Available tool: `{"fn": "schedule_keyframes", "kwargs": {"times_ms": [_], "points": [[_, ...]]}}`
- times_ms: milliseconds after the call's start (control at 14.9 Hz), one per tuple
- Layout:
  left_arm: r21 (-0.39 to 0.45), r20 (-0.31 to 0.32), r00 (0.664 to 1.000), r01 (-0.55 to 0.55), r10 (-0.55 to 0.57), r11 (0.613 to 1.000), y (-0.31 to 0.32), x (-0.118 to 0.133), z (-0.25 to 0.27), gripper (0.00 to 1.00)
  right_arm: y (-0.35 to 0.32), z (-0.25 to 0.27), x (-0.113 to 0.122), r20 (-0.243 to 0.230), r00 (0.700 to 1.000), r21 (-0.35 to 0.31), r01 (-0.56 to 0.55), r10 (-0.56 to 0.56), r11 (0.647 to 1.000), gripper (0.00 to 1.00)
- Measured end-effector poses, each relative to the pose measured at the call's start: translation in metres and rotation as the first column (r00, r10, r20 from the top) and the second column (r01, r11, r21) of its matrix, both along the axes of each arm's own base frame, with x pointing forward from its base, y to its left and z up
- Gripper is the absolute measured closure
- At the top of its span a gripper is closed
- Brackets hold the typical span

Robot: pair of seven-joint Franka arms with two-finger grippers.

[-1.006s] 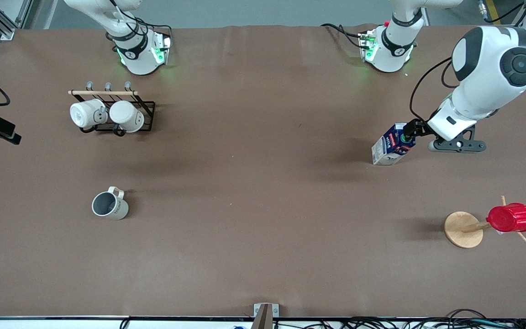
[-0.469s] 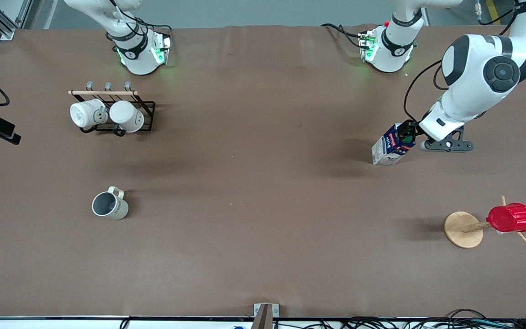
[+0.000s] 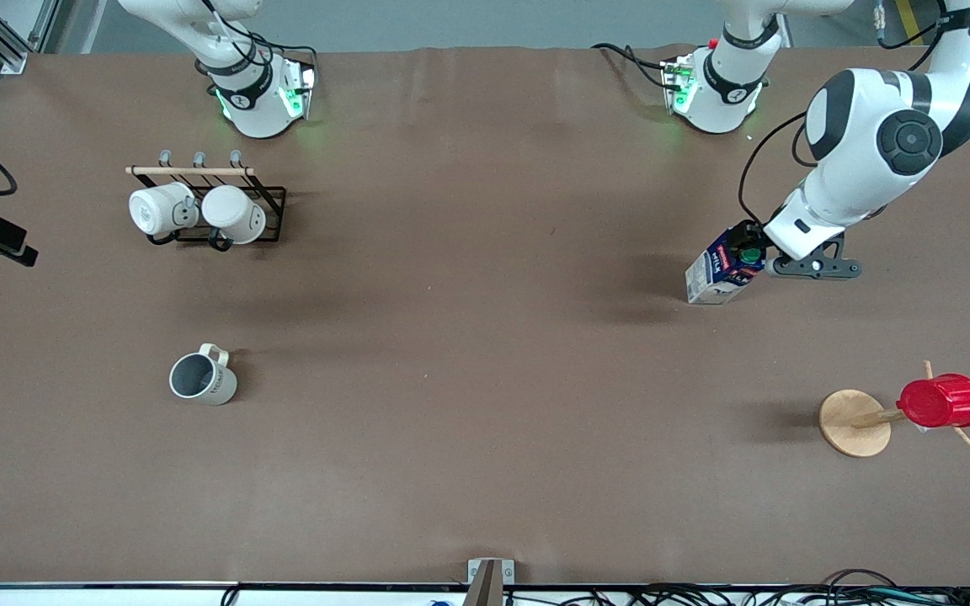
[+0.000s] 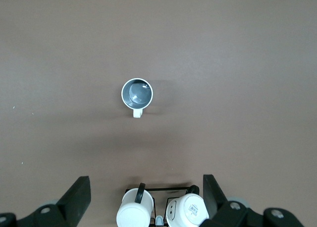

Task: Place cup and milk on table
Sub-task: 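Lower the left gripper and close it around the milk carton, then lift the carton with the left gripper while the right gripper reaches the mug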

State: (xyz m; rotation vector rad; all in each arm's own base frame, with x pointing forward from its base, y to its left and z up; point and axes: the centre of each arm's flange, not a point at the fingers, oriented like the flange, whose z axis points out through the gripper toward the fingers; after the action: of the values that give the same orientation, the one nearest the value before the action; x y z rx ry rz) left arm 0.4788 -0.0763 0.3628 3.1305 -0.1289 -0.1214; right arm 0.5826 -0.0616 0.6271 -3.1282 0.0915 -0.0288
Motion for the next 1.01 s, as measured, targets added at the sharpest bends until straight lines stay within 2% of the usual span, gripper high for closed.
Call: {"fn": "schedule_keyframes", "kwargs": {"times_ms": [603,737,872,1006], "points": [[0.008,-0.053,0.999,0.011,-0.011,1.0,-0.004,-0.007,-0.028,0.04,0.0,0.0,0.0,-0.001,1.0,0.0,0.0,0.0,1.0,0.0],[0.006,-0.042,0.999,0.011,-0.011,1.0,-0.003,-0.005,-0.027,0.2,0.0,0.0,0.0,-0.001,1.0,0.0,0.0,0.0,1.0,0.0],[0.003,-0.025,1.0,0.019,-0.019,1.0,-0.003,-0.001,-0.022,0.42,0.0,0.0,0.0,-0.001,1.0,0.0,0.0,0.0,1.0,0.0],[-0.001,0.0,1.0,0.025,-0.025,1.0,-0.005,0.007,-0.012,0.54,0.0,-0.001,0.0,-0.001,1.0,0.0,0.0,0.0,1.0,0.0]]}}
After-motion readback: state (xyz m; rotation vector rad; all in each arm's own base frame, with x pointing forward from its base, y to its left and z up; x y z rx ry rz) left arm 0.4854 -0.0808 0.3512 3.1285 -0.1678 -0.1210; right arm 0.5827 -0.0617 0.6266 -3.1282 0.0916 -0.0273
